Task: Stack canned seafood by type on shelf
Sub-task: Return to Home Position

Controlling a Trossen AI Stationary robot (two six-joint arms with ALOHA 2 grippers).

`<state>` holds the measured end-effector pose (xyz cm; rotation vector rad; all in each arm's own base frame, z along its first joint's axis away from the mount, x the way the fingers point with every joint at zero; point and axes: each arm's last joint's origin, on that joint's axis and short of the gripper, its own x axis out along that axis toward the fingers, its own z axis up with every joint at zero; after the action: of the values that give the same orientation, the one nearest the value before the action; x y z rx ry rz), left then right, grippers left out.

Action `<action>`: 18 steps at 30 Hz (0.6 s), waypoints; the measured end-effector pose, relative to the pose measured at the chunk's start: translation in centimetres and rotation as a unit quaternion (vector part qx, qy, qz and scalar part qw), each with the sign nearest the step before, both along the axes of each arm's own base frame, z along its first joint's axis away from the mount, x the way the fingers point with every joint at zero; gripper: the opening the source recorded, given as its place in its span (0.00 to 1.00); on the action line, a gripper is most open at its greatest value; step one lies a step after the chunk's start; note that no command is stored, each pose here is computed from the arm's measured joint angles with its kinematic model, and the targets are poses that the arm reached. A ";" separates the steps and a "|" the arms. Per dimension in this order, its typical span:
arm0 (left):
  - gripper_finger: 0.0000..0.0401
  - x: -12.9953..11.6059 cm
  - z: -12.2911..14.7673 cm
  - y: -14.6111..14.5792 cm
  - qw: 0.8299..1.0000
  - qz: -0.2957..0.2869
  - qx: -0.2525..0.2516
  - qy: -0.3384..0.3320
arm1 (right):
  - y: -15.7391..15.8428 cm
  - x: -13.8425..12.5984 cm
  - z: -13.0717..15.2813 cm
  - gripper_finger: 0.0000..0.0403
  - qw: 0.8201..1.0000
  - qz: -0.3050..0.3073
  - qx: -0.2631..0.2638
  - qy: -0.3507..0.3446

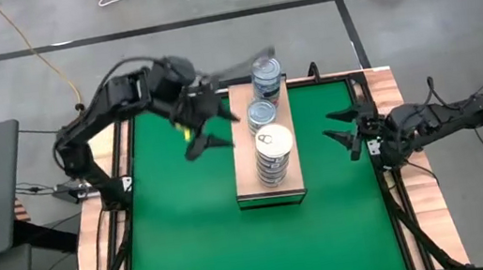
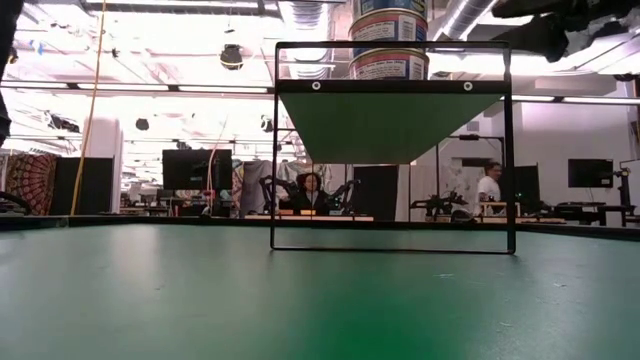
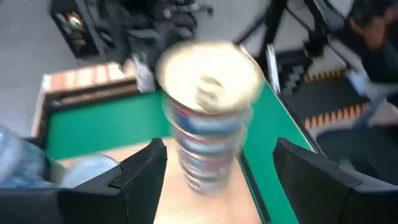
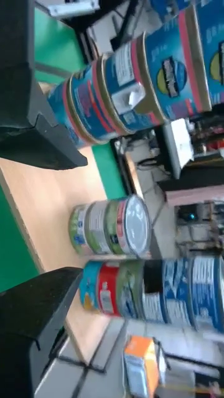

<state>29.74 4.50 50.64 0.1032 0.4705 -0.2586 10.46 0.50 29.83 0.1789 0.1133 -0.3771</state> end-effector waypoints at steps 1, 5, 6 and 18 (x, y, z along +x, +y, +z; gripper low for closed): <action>0.69 -0.1 -0.4 -0.5 1.000 -0.005 0.006 0.010 | 0.0 -0.2 -0.3 0.73 1.000 -0.005 -0.004 -0.003; 0.63 -1.2 -2.5 -2.2 0.999 -0.018 0.019 0.034 | -0.1 -1.2 -1.1 0.73 0.999 -0.014 -0.014 -0.035; 0.62 -1.6 -3.0 -2.5 0.999 -0.019 0.020 0.031 | -0.2 -1.4 -1.1 0.73 0.999 -0.015 -0.011 -0.050; 0.58 -8.7 -12.9 -3.7 0.998 0.007 -0.062 -0.026 | -0.7 -2.8 -2.1 0.73 0.987 -0.048 -0.012 -0.150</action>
<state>21.04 0.83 37.73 -0.0135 0.4030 -0.2703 7.65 -0.17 27.74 0.2152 -0.1979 -0.4438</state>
